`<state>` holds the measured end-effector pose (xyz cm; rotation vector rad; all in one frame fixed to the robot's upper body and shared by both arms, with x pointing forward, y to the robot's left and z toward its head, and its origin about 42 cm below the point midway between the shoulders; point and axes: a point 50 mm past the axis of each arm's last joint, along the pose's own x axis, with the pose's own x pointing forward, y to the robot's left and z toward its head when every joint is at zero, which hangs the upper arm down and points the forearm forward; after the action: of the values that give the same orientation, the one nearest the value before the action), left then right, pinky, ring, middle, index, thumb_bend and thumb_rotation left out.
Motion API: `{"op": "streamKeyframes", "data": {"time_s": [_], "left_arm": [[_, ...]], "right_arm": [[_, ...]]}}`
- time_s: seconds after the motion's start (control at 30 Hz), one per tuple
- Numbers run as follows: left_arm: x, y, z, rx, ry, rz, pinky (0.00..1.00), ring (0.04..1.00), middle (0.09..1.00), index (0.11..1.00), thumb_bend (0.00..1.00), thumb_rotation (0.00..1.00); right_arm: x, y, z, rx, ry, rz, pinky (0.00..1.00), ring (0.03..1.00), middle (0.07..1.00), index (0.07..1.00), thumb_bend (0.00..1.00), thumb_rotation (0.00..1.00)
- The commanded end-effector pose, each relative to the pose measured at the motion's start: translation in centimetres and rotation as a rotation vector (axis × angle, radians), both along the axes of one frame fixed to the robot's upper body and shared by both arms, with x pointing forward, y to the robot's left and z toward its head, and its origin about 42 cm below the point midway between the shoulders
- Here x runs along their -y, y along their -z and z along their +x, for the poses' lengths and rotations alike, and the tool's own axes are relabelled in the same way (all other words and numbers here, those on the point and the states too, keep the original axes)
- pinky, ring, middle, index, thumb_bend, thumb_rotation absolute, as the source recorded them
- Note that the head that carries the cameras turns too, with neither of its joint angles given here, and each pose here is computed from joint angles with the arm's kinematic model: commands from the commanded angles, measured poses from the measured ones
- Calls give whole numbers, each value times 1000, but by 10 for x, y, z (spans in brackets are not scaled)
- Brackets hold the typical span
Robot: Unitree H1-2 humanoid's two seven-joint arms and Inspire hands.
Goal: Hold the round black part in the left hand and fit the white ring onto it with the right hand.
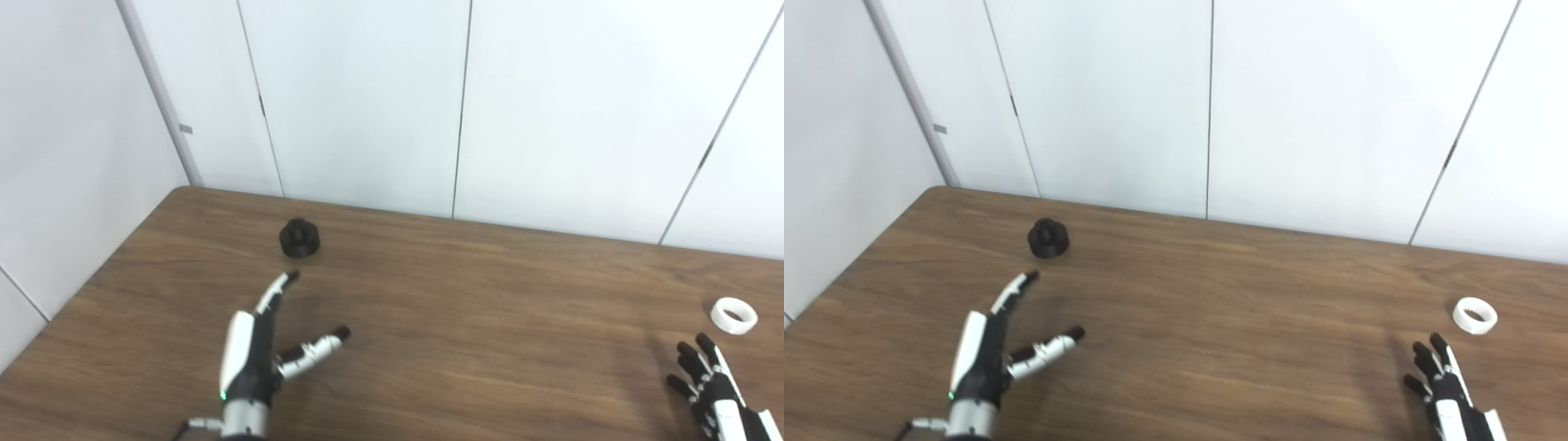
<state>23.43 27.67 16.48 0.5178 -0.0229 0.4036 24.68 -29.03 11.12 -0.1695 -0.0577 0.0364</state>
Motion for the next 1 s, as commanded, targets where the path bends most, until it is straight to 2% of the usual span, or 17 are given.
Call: {"op": "streamKeyframes", "data": {"time_s": [0.0,0.17,0.47,0.63,0.97], "left_arm": [[-13,-24,12,55,-22,72,965,952,935,903,862,295],[-38,-33,32,49,-59,117,974,961,939,892,864,292],[-72,-42,72,1,-114,206,920,968,937,878,867,321],[-83,-42,94,-25,-122,222,890,966,928,868,880,310],[-92,-36,137,-114,-114,262,927,968,927,848,931,301]], "right_arm": [[2,16,-8,-58,25,-2,1000,951,945,993,460,1000],[2,17,-9,-58,21,-5,1000,958,948,994,484,1000],[1,17,-10,-60,17,-9,1000,958,939,993,471,1000],[0,17,-10,-62,19,-9,1000,955,937,990,476,1000],[-3,16,-12,-61,23,-8,1000,959,934,986,456,1000]]}}
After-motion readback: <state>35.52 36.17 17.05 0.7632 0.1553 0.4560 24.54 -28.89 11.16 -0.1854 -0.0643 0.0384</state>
